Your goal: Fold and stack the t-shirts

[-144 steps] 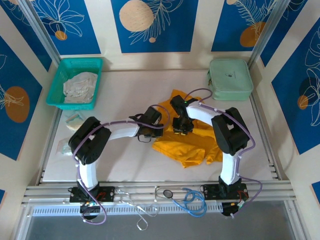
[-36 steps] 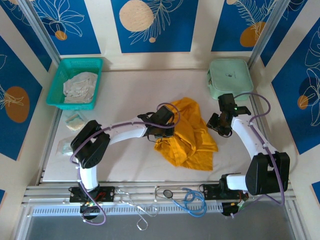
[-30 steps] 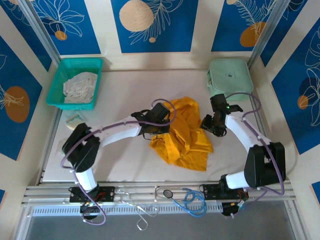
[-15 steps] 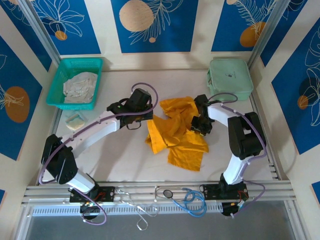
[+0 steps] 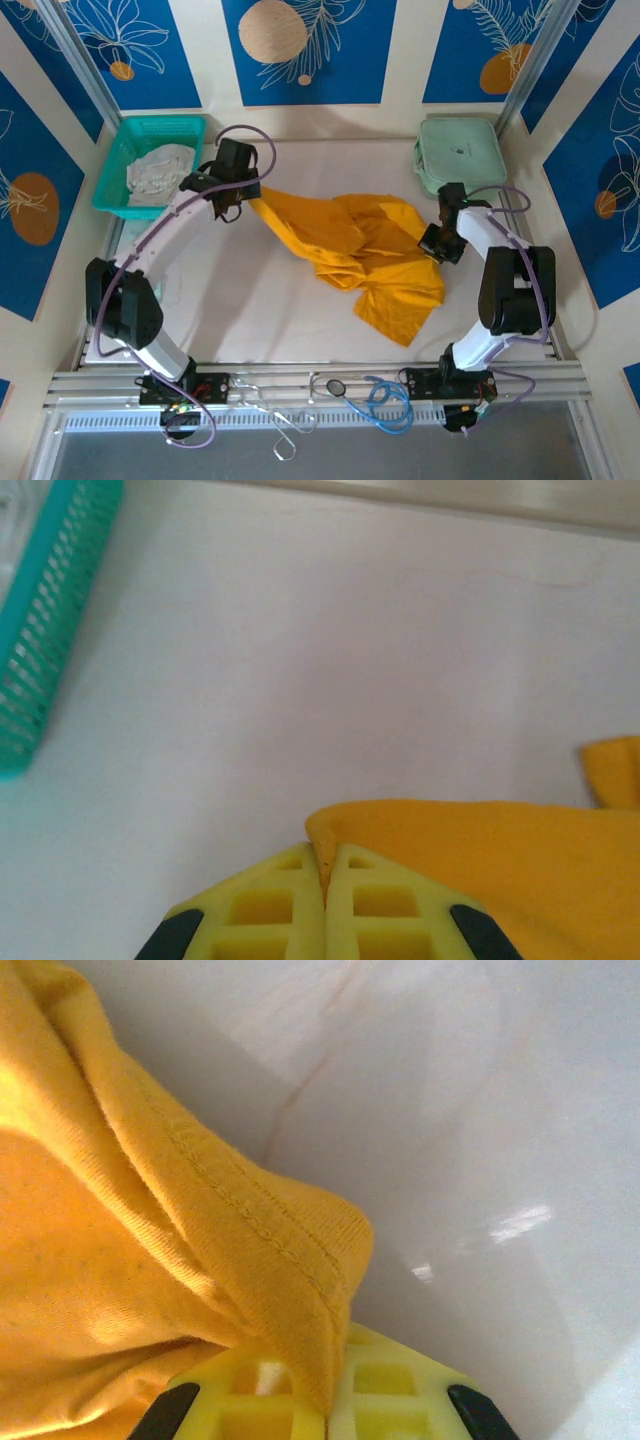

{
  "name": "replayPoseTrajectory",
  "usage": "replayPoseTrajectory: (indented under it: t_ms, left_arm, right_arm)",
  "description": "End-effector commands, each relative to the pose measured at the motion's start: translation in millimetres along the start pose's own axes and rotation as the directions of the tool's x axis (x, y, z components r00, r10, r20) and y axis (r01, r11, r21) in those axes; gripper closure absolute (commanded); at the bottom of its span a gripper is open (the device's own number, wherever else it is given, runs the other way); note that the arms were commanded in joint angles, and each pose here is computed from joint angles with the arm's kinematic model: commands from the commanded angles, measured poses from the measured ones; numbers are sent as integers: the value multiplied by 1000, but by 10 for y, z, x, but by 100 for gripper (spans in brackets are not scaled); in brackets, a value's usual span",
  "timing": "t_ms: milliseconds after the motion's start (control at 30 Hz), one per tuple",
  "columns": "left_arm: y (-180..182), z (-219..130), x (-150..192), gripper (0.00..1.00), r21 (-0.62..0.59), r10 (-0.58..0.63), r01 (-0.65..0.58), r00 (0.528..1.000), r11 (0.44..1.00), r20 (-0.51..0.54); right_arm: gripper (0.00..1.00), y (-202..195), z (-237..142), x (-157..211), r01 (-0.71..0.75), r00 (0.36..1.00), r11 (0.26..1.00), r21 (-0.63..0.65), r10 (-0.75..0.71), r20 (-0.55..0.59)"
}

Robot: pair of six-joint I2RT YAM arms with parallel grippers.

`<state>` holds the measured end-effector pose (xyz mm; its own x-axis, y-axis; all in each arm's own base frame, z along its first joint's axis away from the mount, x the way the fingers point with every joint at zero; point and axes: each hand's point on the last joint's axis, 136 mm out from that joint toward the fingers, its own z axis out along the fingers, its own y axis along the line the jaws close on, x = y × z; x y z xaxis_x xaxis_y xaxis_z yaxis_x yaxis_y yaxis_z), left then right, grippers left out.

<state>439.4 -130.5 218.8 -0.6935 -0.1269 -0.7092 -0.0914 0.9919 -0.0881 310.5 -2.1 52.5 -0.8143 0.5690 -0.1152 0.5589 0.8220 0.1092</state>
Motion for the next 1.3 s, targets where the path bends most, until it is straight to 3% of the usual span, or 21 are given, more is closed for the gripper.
replayPoseTrajectory:
  t_ms: [0, 267, 467, 500, 567, 600, 733, 767, 900, 1033, 1167, 1267]
  left_arm:
    - [67, 335, -193, 100, -51, 64, -62, 998, 997, 27]
    - [-136, 1213, -350, 100, -101, 123, -124, 992, 987, -8]
    - [34, 1372, -420, 100, -233, 141, -132, 990, 963, 22]
    - [35, 1376, -431, 92, -234, 146, -136, 989, 963, 25]
    - [17, 1344, -473, 54, -227, 153, -143, 988, 963, 27]
    - [0, 1310, -495, 41, -216, 153, -144, 988, 966, 25]
    - [-146, 952, -515, 5, -125, 127, -124, 992, 984, 24]
    - [-172, 819, -503, 1, -105, 123, -120, 992, 987, 23]
    - [-289, 335, -220, 0, -10, 109, -110, 992, 994, -56]
    - [-559, 19, 480, 9, 146, 95, -63, 969, 987, -227]
    - [-893, -12, 1192, 19, 249, 54, 40, 932, 968, -358]
    - [-1028, 144, 1517, 22, 241, 20, 89, 909, 967, -416]
  right_arm:
    - [100, -157, 34, 100, 14, 999, 999, 44, -13, -40]
    - [100, -140, 196, 214, 32, 996, 996, 82, -26, -81]
    - [100, -174, 171, 199, 42, 997, 994, 102, -35, -74]
    - [100, -172, 166, 197, 43, 997, 994, 101, -36, -73]
    - [100, -160, 153, 196, 43, 997, 995, 95, -36, -72]
    - [100, -151, 144, 200, 44, 997, 995, 92, -37, -73]
    - [84, -108, 78, 207, 47, 997, 996, 73, -43, -61]
    - [80, -94, 58, 211, 49, 997, 997, 65, -45, -58]
    - [65, -38, -46, 222, 56, 998, 998, 38, -55, -42]
    - [60, 5, -153, 247, 62, 998, 998, 13, -62, -24]
    - [60, 46, -227, 273, 65, 998, 998, -11, -65, -13]
    - [60, 73, -267, 308, 75, 997, 997, -24, -75, -11]
